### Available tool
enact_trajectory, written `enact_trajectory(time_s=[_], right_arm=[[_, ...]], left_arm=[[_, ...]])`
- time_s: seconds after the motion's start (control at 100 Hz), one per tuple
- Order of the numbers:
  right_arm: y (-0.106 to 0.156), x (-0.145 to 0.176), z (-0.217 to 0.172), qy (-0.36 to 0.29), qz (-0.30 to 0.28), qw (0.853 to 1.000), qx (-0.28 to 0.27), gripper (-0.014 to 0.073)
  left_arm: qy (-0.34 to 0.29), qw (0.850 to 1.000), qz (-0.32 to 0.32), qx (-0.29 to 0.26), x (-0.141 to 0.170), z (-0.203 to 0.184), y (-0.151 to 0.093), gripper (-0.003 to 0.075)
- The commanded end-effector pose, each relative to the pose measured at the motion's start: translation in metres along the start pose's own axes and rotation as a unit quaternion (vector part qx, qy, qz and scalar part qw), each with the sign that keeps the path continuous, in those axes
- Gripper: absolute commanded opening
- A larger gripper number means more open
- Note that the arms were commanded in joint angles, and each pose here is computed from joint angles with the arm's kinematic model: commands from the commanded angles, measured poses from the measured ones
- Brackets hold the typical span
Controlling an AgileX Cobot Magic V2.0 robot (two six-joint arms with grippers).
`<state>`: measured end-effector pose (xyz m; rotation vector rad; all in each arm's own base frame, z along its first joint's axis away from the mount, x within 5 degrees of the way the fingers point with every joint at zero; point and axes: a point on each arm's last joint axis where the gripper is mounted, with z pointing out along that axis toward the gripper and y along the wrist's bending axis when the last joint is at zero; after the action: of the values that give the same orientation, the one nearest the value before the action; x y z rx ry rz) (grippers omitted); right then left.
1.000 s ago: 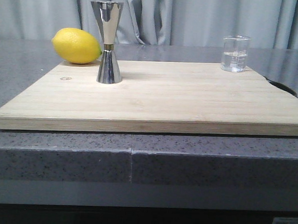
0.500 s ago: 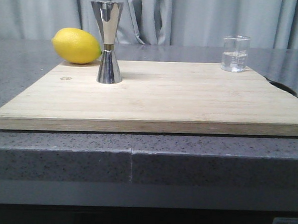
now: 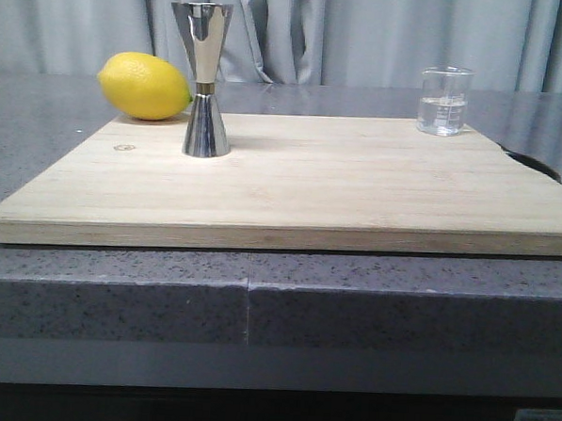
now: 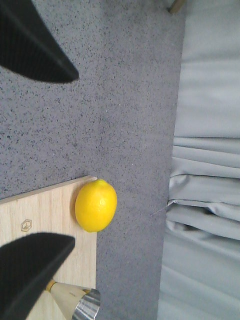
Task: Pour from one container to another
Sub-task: 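Move the left gripper toward the steel jigger beside the lemon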
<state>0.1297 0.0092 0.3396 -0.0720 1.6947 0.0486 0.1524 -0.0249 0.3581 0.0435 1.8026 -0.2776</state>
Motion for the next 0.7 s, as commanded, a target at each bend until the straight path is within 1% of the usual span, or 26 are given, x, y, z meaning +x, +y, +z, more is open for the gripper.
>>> enact_trajectory(time_s=[0.0, 0.12, 0.33, 0.4, 0.55, 0.69], right_arm=[[-0.002, -0.02, -0.001, -0.063, -0.008, 0.998, 0.008, 0.0496], [-0.002, -0.019, 0.002, -0.058, -0.008, 0.998, 0.008, 0.0496], [-0.002, -0.015, 0.012, -0.038, -0.008, 0.999, 0.007, 0.0494], [-0.002, -0.012, 0.017, -0.025, -0.008, 1.0, 0.007, 0.0494], [-0.002, -0.005, 0.028, 0.003, -0.008, 1.0, 0.006, 0.0494], [-0.002, -0.007, 0.031, -0.007, -0.008, 1.0, 0.007, 0.0494]], left_arm=[[-0.046, 0.999, -0.002, -0.001, -0.016, -0.003, -0.002, 0.0713], [-0.046, 0.999, -0.005, 0.0, -0.017, -0.003, -0.002, 0.0703], [-0.034, 0.999, -0.039, 0.006, -0.014, 0.005, -0.002, 0.0703], [-0.013, 0.998, -0.055, 0.008, -0.01, 0.015, -0.001, 0.0702], [0.042, 0.997, -0.063, -0.004, 0.004, 0.046, 0.005, 0.0702], [0.084, 0.991, -0.103, -0.002, 0.016, 0.065, 0.007, 0.0702]])
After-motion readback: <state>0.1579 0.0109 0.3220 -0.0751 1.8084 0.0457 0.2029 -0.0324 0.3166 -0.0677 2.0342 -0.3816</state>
